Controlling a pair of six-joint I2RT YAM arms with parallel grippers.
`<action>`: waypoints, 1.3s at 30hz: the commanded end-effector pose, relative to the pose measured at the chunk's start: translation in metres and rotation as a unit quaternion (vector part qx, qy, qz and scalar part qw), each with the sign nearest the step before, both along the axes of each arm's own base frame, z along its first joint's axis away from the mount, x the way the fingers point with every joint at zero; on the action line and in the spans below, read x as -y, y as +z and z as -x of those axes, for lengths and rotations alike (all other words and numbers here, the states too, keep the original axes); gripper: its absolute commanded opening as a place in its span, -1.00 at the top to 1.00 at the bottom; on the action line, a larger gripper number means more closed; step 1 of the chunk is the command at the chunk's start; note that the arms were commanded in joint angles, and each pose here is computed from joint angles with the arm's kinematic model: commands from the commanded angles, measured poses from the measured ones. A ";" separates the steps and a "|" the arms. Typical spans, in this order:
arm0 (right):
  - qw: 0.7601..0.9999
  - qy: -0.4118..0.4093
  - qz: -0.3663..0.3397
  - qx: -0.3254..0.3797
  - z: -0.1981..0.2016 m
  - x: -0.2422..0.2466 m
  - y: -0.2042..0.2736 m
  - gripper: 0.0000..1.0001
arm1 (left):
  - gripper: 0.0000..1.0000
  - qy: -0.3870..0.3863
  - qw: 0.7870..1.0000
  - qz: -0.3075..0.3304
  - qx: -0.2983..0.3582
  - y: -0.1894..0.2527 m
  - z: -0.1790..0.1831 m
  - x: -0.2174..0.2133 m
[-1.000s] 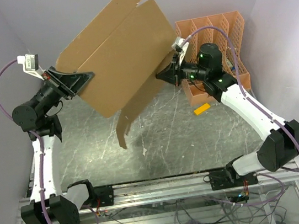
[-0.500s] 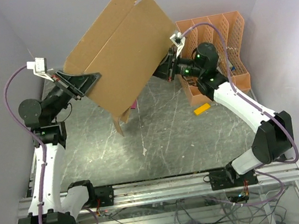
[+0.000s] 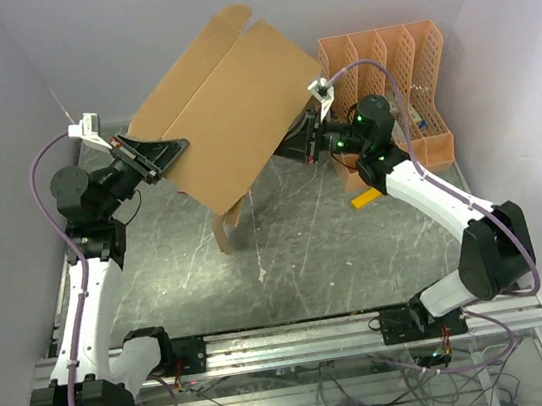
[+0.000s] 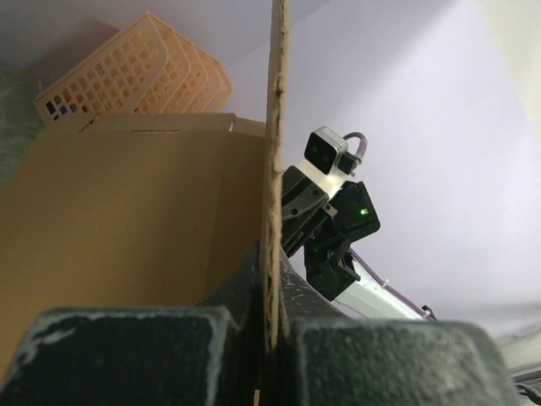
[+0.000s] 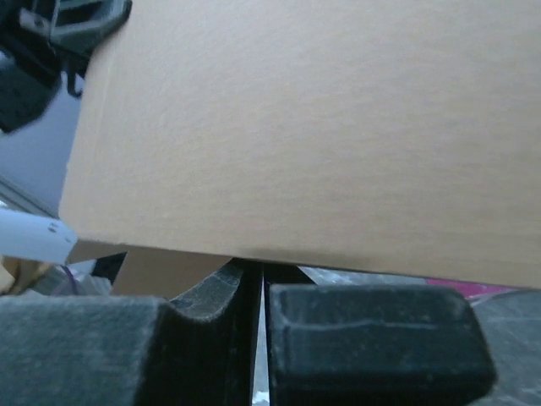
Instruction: Fold the paper box
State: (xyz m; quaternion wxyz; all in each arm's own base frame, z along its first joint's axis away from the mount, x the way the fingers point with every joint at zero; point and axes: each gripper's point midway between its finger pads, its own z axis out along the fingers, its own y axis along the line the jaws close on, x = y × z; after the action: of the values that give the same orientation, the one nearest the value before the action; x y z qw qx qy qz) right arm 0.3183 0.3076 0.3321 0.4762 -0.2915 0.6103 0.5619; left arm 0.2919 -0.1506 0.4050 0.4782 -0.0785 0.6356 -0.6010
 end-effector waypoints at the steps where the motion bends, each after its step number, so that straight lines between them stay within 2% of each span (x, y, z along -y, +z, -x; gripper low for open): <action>1: 0.989 0.032 0.068 0.124 0.021 0.008 0.002 0.85 | 0.86 -0.030 0.999 -0.032 -0.002 0.002 0.006 0.010; 4: 0.967 0.078 0.133 0.200 0.044 0.023 -0.012 0.60 | 0.86 -0.026 0.997 -0.069 0.034 0.015 0.003 0.007; 8: 0.938 0.127 0.173 0.271 0.086 0.048 -0.009 -0.01 | 0.86 -0.023 0.995 -0.071 0.064 0.035 0.000 -0.006; 12: 0.933 0.073 0.202 0.287 0.091 0.090 0.002 -0.41 | 0.86 -0.032 0.993 -0.070 0.092 0.048 0.007 -0.009; 15: 0.943 0.002 0.215 0.254 0.071 0.125 -0.005 -0.68 | 0.86 -0.046 0.990 -0.082 0.103 0.047 0.015 -0.007; 21: 0.951 -0.065 0.216 0.211 0.048 0.172 -0.023 -0.74 | 0.86 -0.064 0.989 -0.101 0.090 0.029 0.022 -0.006; 26: 0.941 -0.140 0.226 0.210 -0.003 0.202 -0.037 -0.89 | 0.86 -0.067 0.981 -0.149 0.105 0.018 0.027 -0.006; 30: 0.938 -0.071 0.180 0.288 -0.002 0.182 -0.010 -0.90 | 0.86 -0.075 0.978 -0.156 0.116 0.017 0.029 -0.005; 34: 0.933 -0.058 0.174 0.310 -0.020 0.165 0.012 -0.93 | 0.86 -0.074 0.976 -0.156 0.133 0.019 0.031 -0.005; 39: 0.925 -0.019 0.195 0.325 -0.034 0.131 0.008 -0.98 | 0.86 -0.075 0.976 -0.155 0.132 0.018 0.029 -0.005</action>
State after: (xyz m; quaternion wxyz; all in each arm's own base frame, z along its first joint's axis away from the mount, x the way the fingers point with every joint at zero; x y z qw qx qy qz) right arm 0.3460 0.1526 0.3331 0.5968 -0.4929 0.5519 0.3103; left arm 0.2705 -0.1456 0.4140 0.5047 0.0959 0.6686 -0.5376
